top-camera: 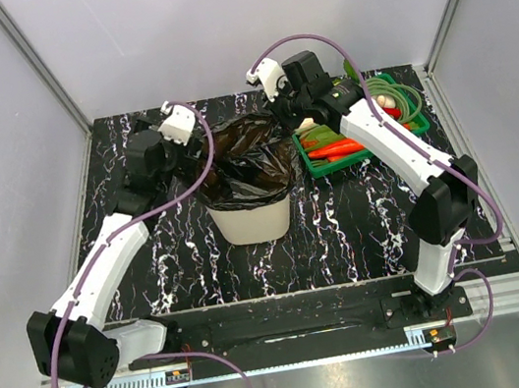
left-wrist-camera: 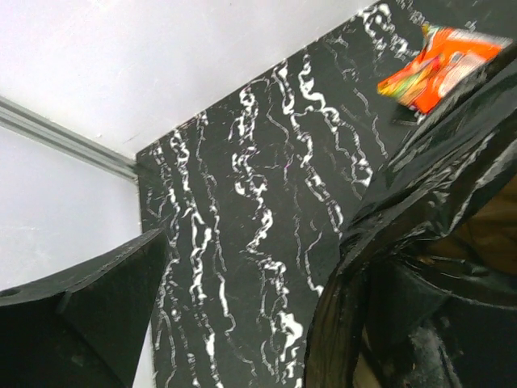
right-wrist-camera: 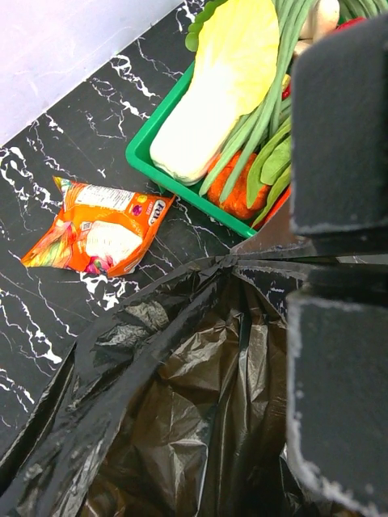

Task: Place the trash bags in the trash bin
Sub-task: Place the trash bag in the trash bin.

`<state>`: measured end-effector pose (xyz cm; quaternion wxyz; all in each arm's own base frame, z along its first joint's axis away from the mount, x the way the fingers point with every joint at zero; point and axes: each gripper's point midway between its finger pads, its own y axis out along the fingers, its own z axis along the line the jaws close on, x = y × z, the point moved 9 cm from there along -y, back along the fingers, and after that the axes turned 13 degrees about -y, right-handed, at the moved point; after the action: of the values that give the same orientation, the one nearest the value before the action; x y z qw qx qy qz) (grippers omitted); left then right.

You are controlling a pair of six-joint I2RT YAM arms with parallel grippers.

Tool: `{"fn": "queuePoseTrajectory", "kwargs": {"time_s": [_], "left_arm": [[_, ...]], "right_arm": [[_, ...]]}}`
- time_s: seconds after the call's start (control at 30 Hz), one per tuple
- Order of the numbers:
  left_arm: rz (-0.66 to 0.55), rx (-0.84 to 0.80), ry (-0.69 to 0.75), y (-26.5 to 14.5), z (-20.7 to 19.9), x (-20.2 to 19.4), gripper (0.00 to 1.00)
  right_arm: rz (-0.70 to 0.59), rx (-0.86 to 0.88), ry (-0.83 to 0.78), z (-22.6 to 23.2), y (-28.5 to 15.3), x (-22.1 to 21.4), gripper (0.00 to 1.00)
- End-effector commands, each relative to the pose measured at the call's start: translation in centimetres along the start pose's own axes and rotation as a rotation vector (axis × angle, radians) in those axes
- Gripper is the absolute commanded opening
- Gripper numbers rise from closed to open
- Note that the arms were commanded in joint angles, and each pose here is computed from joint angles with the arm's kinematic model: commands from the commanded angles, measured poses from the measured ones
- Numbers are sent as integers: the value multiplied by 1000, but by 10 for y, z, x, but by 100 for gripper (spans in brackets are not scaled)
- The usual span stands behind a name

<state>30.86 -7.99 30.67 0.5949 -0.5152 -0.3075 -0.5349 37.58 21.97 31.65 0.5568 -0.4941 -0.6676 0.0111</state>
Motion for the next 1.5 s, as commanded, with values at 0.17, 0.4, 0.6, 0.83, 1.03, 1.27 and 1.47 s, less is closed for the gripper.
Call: {"fn": "queuePoseTrajectory", "kwargs": {"time_s": [0.17, 0.4, 0.6, 0.83, 1.03, 1.27, 1.47], "left_arm": [[-167, -190, -264, -15, 14, 52, 99], [-137, -247, -294, -5, 18, 48, 88], [-125, -282, -313, 4, 15, 44, 64], [-140, -325, -320, 6, 12, 43, 20], [-105, -290, -307, 13, 13, 36, 10], [-4, -298, -280, 30, 8, 17, 36], [42, -306, -252, 33, 5, 0, 51]], "right_arm": [[-78, -28, -18, -9, -12, 15, 0], [-80, -25, -14, -9, -12, 15, 0], [-72, -27, -17, -9, -10, 13, 0], [-69, -34, -25, -11, -7, 14, 0], [-65, -18, -35, -9, -3, 13, 0], [-49, 7, -53, -7, 5, 9, 0], [-39, 36, -67, -4, 5, 4, 0]]}}
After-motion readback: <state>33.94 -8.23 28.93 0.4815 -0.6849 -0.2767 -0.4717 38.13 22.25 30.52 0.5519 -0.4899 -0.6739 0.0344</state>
